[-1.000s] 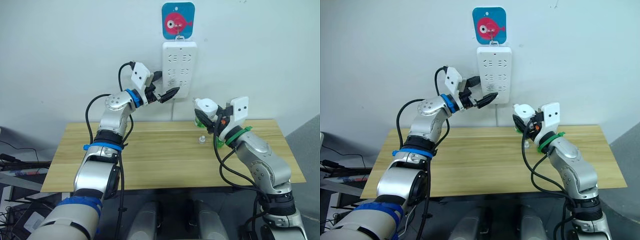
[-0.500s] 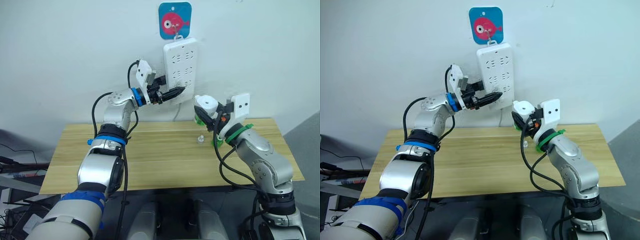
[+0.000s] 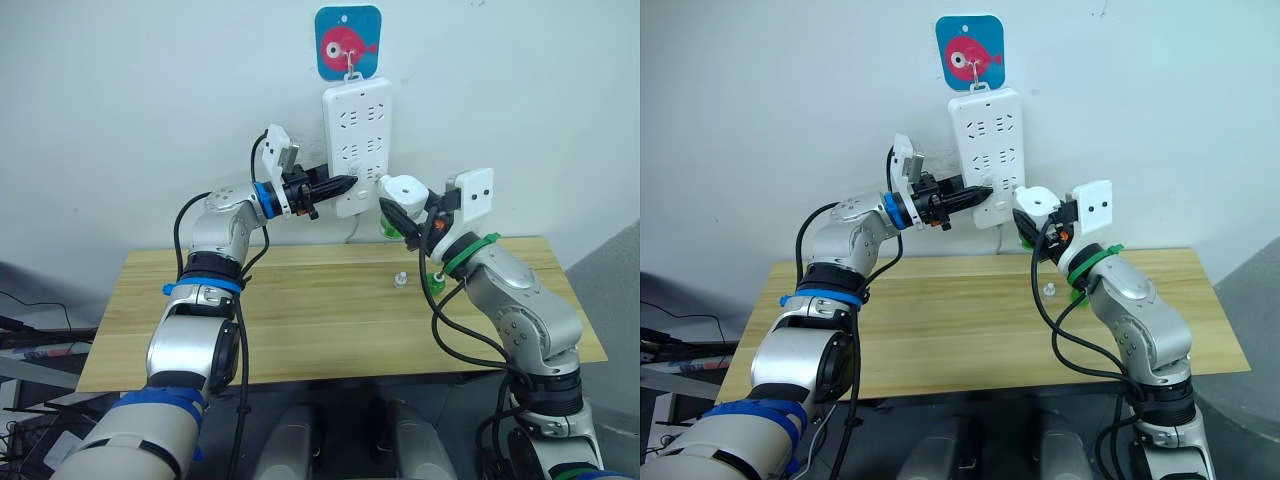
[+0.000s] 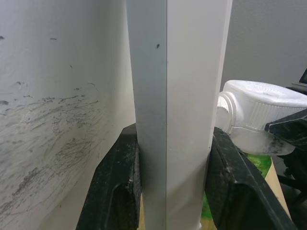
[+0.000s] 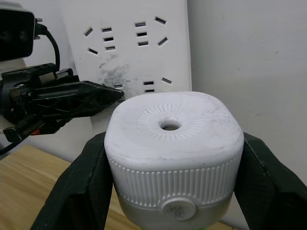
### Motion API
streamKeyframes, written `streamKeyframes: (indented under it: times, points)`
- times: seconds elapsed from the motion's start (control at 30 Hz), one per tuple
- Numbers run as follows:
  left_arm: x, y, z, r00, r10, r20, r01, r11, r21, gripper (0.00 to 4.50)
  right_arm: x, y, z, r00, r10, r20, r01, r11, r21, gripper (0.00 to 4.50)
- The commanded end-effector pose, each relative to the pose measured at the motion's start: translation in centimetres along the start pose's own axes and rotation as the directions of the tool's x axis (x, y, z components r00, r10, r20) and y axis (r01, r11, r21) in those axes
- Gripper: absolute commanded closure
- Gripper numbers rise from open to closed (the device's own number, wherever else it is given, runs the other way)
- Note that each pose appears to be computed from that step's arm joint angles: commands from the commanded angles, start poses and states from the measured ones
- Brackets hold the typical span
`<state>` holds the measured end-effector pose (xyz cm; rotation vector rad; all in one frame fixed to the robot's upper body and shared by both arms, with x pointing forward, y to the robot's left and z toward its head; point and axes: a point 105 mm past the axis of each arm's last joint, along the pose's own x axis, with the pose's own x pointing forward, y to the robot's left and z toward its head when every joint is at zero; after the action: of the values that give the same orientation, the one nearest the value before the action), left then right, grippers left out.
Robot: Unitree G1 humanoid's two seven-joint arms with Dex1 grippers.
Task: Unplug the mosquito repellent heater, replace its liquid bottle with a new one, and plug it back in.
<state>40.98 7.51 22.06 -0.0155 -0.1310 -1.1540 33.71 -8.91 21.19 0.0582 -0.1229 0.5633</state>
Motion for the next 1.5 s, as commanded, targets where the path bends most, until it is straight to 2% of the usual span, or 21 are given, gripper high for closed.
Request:
streamKeyframes:
  times: [0.03, 0.57, 0.87, 1.0, 1.1, 1.13, 1.27, 1.47, 1.5]
  points:
    - [0.7, -1.0, 0.9, 0.998, -0.058, 0.013, 0.057, 0.997, 0.044, 3.15, 0.4, 1.0, 2.1, 0.996, 0.033, 0.080, -0.030, 0.999, -0.039, 1.50]
    - [0.7, -1.1, 0.9, 0.998, -0.062, 0.008, 0.061, 0.997, 0.048, 3.15, 1.8, 1.9, 3.2, 0.991, 0.040, 0.125, -0.036, 0.999, -0.032, 1.50]
    - [1.0, -1.4, 0.9, 0.997, -0.074, 0.009, 0.074, 0.996, 0.042, 3.15, 3.6, 2.3, 2.0, 0.998, 0.020, 0.057, -0.009, 0.983, -0.184, 1.50]
    - [1.2, -1.7, 0.8, 0.996, -0.089, 0.006, 0.089, 0.995, 0.053, 3.15, 4.3, 2.5, 2.1, 0.996, 0.004, 0.087, -0.002, 1.000, -0.021, 1.50]
    - [1.4, -1.9, 0.9, 0.995, -0.101, 0.008, 0.101, 0.994, 0.052, 3.15, 4.7, 2.6, 2.1, 0.996, 0.005, 0.086, -0.006, 1.000, 0.013, 1.50]
    - [1.5, -2.0, 0.9, 0.994, -0.105, 0.009, 0.104, 0.993, 0.053, 3.15, 4.8, 2.7, 2.1, 0.996, 0.008, 0.084, -0.008, 1.000, 0.005, 1.50]
    - [1.7, -2.1, 1.0, 0.994, -0.112, 0.009, 0.111, 0.992, 0.056, 3.15, 5.1, 2.8, 1.1, 1.000, 0.015, 0.023, -0.011, 0.983, -0.184, 1.50]
    - [1.7, -2.0, 0.8, 0.995, -0.098, 0.004, 0.097, 0.993, 0.067, 3.15, 5.1, 3.0, 1.1, 1.000, 0.008, 0.024, -0.005, 0.990, -0.138, 1.50]
    - [1.6, -1.8, 0.8, 0.996, -0.090, 0.003, 0.090, 0.993, 0.072, 3.15, 4.9, 2.9, 1.0, 1.000, 0.007, 0.021, -0.004, 0.991, -0.132, 1.15]
